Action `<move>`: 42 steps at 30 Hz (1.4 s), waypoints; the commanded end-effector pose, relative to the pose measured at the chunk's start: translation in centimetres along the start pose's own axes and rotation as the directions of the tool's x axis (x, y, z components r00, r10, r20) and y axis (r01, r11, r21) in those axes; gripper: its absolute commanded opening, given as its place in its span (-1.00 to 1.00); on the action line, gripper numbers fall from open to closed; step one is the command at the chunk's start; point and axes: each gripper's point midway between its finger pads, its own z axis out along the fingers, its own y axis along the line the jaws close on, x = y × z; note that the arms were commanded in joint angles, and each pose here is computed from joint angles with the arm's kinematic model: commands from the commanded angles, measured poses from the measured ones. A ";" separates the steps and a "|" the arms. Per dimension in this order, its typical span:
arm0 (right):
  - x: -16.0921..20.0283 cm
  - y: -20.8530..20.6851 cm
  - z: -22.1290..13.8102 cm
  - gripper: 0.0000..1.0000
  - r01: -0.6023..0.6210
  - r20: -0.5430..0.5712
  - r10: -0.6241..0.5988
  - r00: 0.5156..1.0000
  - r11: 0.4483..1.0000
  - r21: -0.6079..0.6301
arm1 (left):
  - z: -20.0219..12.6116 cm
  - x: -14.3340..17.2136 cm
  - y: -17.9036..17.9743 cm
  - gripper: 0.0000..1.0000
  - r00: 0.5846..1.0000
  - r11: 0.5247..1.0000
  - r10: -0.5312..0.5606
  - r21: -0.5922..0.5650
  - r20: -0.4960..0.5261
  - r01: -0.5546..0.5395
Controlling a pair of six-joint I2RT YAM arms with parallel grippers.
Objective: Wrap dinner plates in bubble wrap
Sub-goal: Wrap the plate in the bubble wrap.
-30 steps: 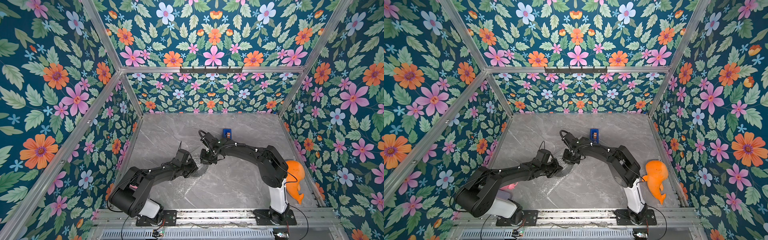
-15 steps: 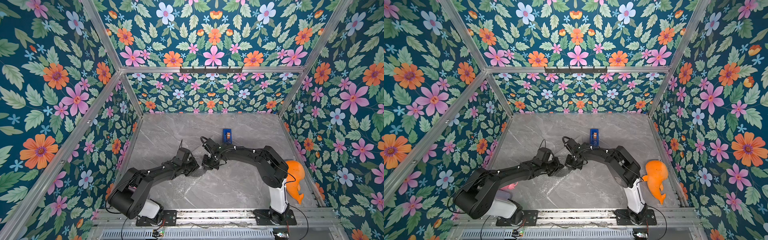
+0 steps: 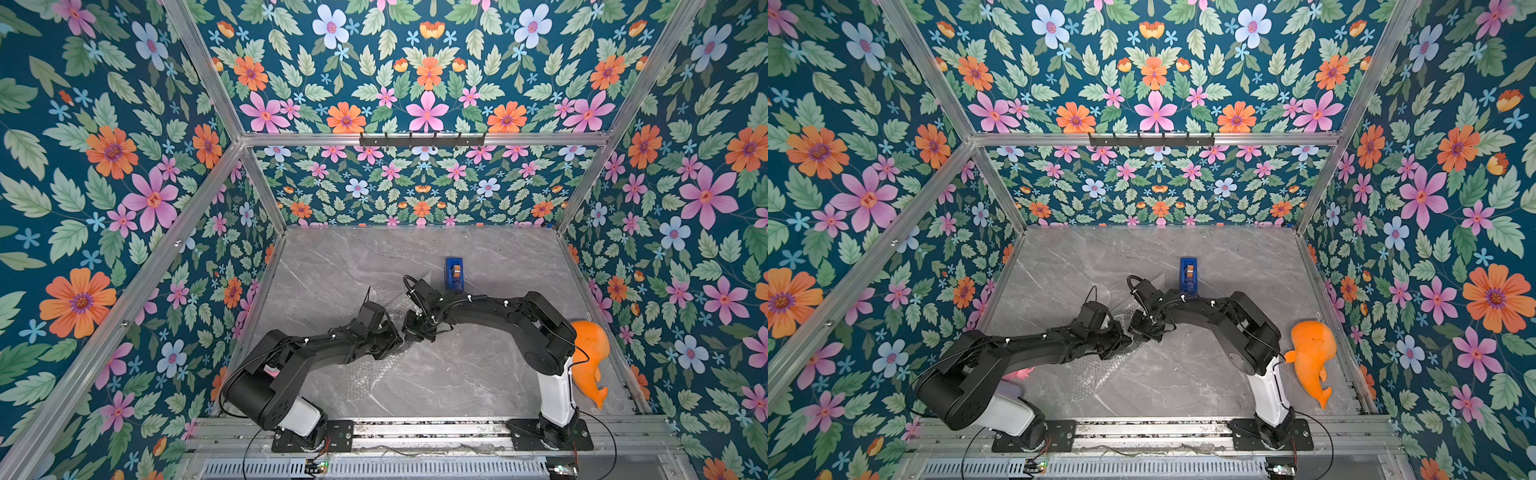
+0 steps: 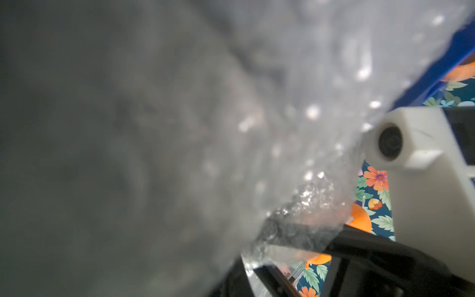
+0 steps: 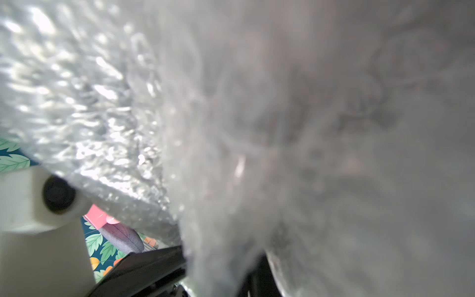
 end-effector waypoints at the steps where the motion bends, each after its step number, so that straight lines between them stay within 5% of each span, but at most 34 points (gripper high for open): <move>1: -0.3 0.2 -1.8 -1.00 -0.005 0.050 0.004 0.999 1.000 0.016 | 0.3 0.7 2.2 -1.00 0.999 0.997 -0.044 -0.060 -0.019 0.043; 8: -0.5 1.3 -6.2 -0.70 0.053 0.133 -0.058 0.989 0.998 0.039 | 0.1 0.5 1.9 -1.00 1.000 0.998 -0.027 -0.056 -0.012 0.026; 21: -1.5 0.6 -0.3 -0.81 0.042 0.000 -0.043 0.999 0.992 0.115 | -0.7 -0.1 0.5 -1.00 0.999 0.998 0.040 -0.056 0.014 -0.039; 27: 0.1 -1.3 0.7 -0.89 0.005 -0.023 -0.002 1.000 0.992 0.123 | -4.4 -2.8 -4.6 -0.25 0.969 0.982 0.186 -0.044 0.161 -0.181; 30: 0.7 -1.4 0.9 -0.90 -0.004 -0.021 0.006 1.000 0.993 0.115 | -6.2 -4.2 -6.9 -0.03 0.937 0.968 0.251 -0.047 0.241 -0.247; 32: 0.8 -1.4 0.9 -0.91 -0.011 -0.013 0.013 1.000 0.993 0.115 | -5.9 -4.4 -6.9 -0.14 0.938 0.968 0.252 -0.055 0.240 -0.246; 34: 0.7 -1.6 0.9 -0.91 -0.025 0.002 0.025 1.000 0.992 0.125 | -4.7 -4.1 -5.8 -0.59 0.951 0.972 0.234 -0.077 0.200 -0.223; 37: 0.7 -1.5 0.7 -0.91 -0.041 0.013 0.040 0.999 0.994 0.101 | -2.9 -3.4 -3.5 -0.91 0.971 0.980 0.188 -0.097 0.148 -0.175; 42: 0.7 -1.1 0.5 -0.91 -0.040 0.017 0.039 0.999 0.996 0.083 | -2.3 -3.0 -1.4 -1.00 0.979 0.982 0.152 -0.129 0.135 -0.135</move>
